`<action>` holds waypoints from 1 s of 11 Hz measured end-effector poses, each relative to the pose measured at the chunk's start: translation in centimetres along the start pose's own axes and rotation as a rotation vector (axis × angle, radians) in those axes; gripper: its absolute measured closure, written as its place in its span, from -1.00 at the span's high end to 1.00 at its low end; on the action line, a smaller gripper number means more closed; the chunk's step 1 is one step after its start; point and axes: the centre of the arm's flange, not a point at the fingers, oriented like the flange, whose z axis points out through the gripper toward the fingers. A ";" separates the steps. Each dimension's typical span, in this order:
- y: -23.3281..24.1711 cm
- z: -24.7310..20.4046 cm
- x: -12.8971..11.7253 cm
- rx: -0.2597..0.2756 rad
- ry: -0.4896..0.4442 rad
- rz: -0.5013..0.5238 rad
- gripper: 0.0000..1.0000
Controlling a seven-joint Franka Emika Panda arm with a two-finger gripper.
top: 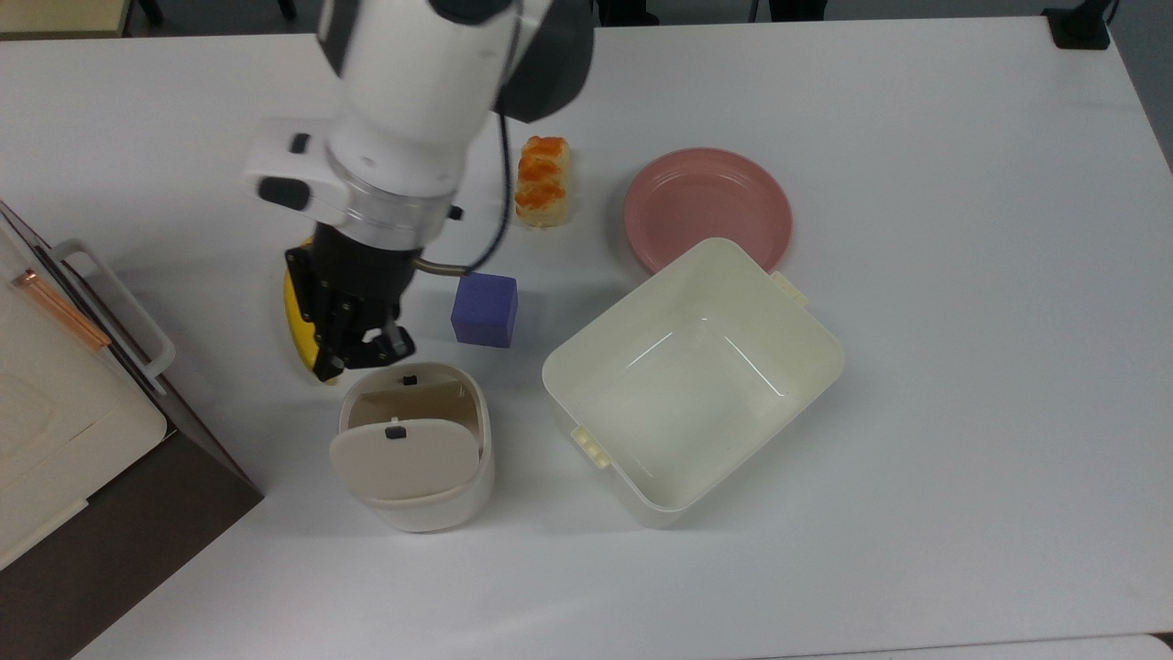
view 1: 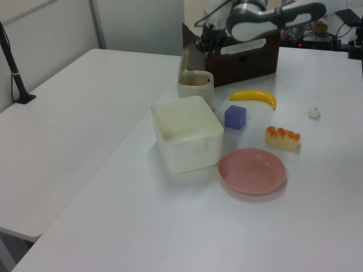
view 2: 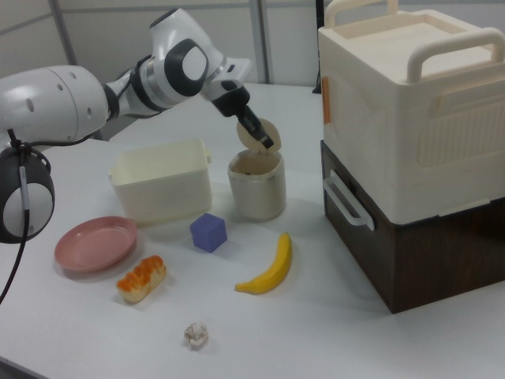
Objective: Open the trash can
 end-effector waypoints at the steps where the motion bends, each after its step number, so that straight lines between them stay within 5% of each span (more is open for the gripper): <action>1: 1.1 -0.5 1.4 0.030 -0.021 0.038 -0.98; 4: 4.8 -2.3 5.2 0.132 -0.082 0.084 -0.98; 6: 7.2 -4.5 7.2 0.215 -0.109 0.008 -0.98; 8: 10.2 -6.8 7.3 0.251 -0.229 -0.223 -0.98; 11: 13.7 -10.5 4.4 0.267 -0.461 -0.707 -0.98</action>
